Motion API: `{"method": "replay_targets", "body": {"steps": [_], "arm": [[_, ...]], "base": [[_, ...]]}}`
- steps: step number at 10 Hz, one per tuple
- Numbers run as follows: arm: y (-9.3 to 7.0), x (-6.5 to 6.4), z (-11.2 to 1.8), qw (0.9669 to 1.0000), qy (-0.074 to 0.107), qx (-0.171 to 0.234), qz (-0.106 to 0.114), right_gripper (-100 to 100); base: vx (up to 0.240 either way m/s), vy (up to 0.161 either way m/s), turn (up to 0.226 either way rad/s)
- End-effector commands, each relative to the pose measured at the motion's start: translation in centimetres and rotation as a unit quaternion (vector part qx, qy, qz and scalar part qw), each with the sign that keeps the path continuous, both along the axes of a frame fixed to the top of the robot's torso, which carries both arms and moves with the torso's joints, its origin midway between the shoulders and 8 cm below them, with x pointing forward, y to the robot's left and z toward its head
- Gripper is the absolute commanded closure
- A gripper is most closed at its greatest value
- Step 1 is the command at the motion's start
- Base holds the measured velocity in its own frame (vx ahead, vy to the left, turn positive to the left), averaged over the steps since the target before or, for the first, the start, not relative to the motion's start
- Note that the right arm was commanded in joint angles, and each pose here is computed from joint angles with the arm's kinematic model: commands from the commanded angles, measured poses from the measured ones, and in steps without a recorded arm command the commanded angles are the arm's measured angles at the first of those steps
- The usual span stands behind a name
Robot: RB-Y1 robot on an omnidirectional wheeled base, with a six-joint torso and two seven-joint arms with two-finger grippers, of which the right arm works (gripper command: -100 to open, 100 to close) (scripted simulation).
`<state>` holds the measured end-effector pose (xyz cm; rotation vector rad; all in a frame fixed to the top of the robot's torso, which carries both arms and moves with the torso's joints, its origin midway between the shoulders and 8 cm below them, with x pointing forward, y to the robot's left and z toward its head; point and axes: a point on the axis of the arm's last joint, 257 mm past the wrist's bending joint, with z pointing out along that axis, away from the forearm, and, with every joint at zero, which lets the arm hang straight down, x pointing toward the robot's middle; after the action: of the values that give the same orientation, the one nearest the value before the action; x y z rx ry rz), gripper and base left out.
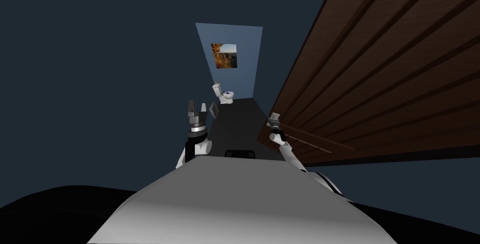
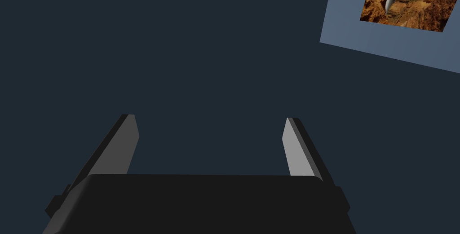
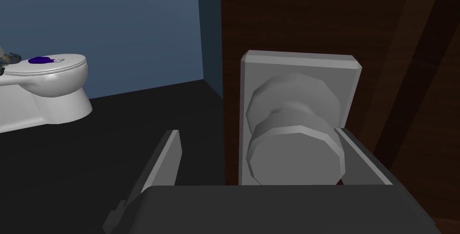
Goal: Pull the door open
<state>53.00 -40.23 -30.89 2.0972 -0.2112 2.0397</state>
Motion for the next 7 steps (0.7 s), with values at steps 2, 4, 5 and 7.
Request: {"method": "replay_targets", "body": {"steps": [2, 4, 5, 7], "arm": [[2.67, 0.71, -0.32, 0.9997, 0.003, 0.010, 0.020, 100], [2.67, 0.71, -0.32, 0.9997, 0.003, 0.010, 0.020, 100], [2.83, 0.74, -0.28, 0.9997, 0.002, 0.010, 0.021, 100], [2.83, 0.74, -0.28, 0.9997, 0.002, 0.010, 0.021, 100]], "base": [[0.000, 0.006, 0.017], [-0.001, -0.004, -0.005], [-0.006, -0.005, -0.030], [-0.008, 0.002, -0.013]]}}
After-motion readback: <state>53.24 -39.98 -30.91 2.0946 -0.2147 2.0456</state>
